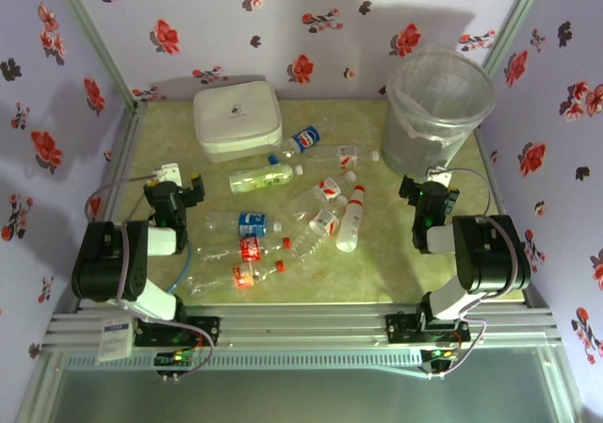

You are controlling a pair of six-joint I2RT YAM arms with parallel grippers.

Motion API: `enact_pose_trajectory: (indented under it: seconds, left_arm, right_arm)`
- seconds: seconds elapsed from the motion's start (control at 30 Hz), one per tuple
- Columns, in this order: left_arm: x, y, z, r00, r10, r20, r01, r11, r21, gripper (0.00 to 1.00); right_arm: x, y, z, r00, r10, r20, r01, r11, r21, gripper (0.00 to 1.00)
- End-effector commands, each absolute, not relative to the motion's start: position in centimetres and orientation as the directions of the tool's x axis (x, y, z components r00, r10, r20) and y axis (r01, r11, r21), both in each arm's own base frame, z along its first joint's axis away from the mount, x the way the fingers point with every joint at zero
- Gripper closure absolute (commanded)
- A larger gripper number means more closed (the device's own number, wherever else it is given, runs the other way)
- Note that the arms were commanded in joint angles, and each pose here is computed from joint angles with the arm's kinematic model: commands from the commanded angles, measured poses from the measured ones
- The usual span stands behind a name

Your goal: Put the plastic bottles in the bin

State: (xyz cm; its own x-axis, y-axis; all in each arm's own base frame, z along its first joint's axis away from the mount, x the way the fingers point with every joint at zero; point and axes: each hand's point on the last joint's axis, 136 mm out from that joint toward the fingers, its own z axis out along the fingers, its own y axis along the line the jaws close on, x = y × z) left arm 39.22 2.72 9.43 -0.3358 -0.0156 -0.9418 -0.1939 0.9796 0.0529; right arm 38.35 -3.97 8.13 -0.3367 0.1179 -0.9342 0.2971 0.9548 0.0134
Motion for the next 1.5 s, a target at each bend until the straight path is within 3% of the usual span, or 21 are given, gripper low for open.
enact_pose_trajectory:
  seconds: [0.0,0.27,0.4,0.53,0.7,0.8,0.93,1.13,1.47]
  left_arm:
    - [39.7,1.4,10.7,-0.341,0.067,-0.938,-0.118,0.987,0.113,0.00]
    - [38.4,-3.7,19.3,-0.396,0.213,-0.893,0.013,0.974,0.227,0.00]
    - [36.5,-8.6,18.8,-0.501,0.399,-0.768,0.235,0.917,0.323,0.00]
    - [34.1,-12.9,16.5,-0.536,0.577,-0.616,0.450,0.813,0.370,0.00]
    - [33.8,-15.7,14.0,-0.566,0.611,-0.553,0.572,0.774,0.270,0.05]
    - [34.1,-16.3,13.8,-0.672,0.549,-0.496,0.539,0.823,0.180,0.07]
    - [34.0,-17.4,14.0,-0.790,0.381,-0.481,0.420,0.907,0.028,0.00]
    - [35.6,-17.1,12.9,-0.721,0.550,-0.422,0.547,0.825,0.141,0.00]
    - [39.1,-17.0,10.3,-0.623,0.688,-0.372,0.679,0.712,0.178,0.00]
  right_arm:
    - [38.9,-3.8,9.7,-0.327,0.126,-0.936,0.290,0.957,0.028,0.01]
    - [36.3,-0.7,12.5,-0.483,0.126,-0.867,0.221,0.975,0.018,0.01]
    - [33.2,1.3,12.9,-0.617,0.053,-0.785,0.184,0.980,-0.078,0.01]
    - [30.5,4.2,14.9,-0.689,0.095,-0.718,0.079,0.995,0.055,0.01]
    - [29.7,7.9,19.9,-0.680,0.217,-0.700,-0.011,0.952,0.305,0.01]
    - [29.4,8.2,21.3,-0.707,0.231,-0.669,0.002,0.946,0.325,0.01]
    - [29.1,8.2,22.1,-0.708,0.224,-0.669,-0.006,0.946,0.324,0.01]
    - [28.9,8.0,22.6,-0.699,0.215,-0.682,-0.010,0.951,0.310,0.01]
    - [28.2,7.8,22.2,-0.713,0.230,-0.662,0.007,0.947,0.321,0.01]
